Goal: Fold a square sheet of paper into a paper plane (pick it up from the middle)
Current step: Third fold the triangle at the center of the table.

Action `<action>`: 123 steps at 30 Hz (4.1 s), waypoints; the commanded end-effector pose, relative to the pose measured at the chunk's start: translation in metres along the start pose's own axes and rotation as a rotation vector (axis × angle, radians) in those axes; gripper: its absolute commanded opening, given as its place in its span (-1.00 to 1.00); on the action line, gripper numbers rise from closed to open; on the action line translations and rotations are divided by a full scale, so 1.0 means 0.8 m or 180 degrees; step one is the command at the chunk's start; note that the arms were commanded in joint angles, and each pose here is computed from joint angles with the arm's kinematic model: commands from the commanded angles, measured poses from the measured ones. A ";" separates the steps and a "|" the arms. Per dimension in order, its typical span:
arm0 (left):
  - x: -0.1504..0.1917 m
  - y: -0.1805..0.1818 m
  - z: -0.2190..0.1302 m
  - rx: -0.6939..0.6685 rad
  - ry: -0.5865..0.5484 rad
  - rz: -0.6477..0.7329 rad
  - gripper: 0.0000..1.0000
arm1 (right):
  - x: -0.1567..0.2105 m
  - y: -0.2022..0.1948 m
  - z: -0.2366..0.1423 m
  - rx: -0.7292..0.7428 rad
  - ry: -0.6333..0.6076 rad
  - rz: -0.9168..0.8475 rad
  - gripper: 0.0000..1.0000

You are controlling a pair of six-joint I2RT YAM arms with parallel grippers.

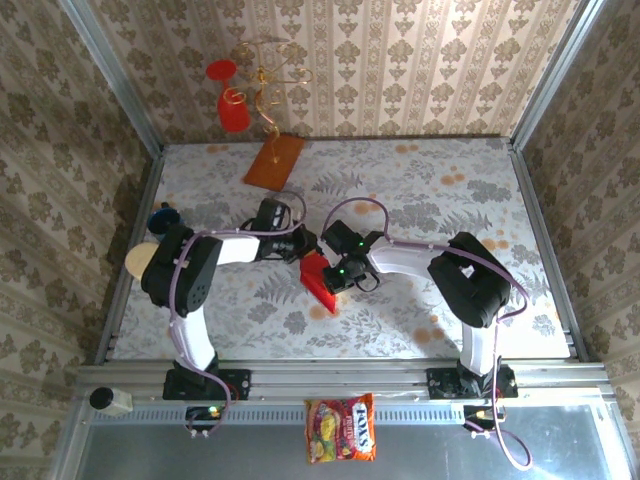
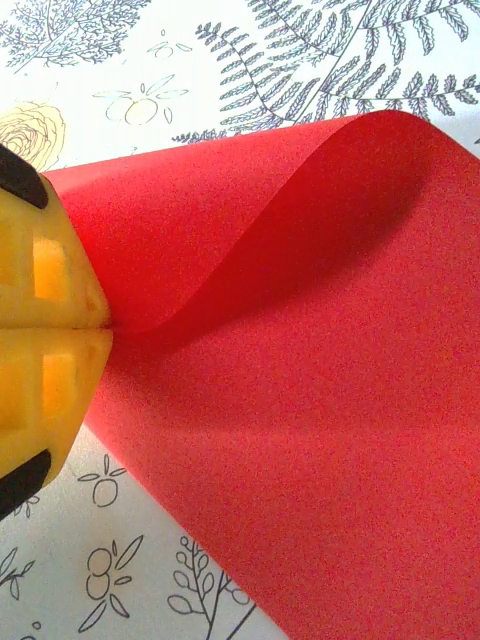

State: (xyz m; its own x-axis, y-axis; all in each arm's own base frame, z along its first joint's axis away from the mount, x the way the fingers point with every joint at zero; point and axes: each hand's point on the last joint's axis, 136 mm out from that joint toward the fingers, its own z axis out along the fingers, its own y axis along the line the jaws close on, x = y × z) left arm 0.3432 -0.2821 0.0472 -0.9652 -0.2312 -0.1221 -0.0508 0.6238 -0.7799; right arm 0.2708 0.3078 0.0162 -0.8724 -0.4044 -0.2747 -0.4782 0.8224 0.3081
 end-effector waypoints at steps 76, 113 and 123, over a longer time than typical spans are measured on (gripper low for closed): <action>0.112 0.061 -0.032 -0.0423 0.0152 0.0529 -1.00 | -0.002 0.009 -0.018 -0.0060 0.0091 0.0005 -0.37; 0.096 0.030 -0.041 -0.0273 0.0011 0.0561 -1.00 | -0.016 0.017 -0.025 -0.0489 -0.0069 0.0313 -1.00; 0.091 0.002 -0.047 -0.0092 -0.0001 0.0652 -0.91 | -0.016 0.001 -0.018 -0.0362 -0.0039 0.0284 -1.00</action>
State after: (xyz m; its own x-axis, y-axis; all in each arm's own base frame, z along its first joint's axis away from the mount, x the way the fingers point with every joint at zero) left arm 0.2620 -0.2635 0.0456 -0.9581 -0.1134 -0.2631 0.1106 0.7008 -0.7048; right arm 0.2737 0.3109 0.0339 -0.9167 -0.3127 -0.2486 -0.3957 0.7960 0.4580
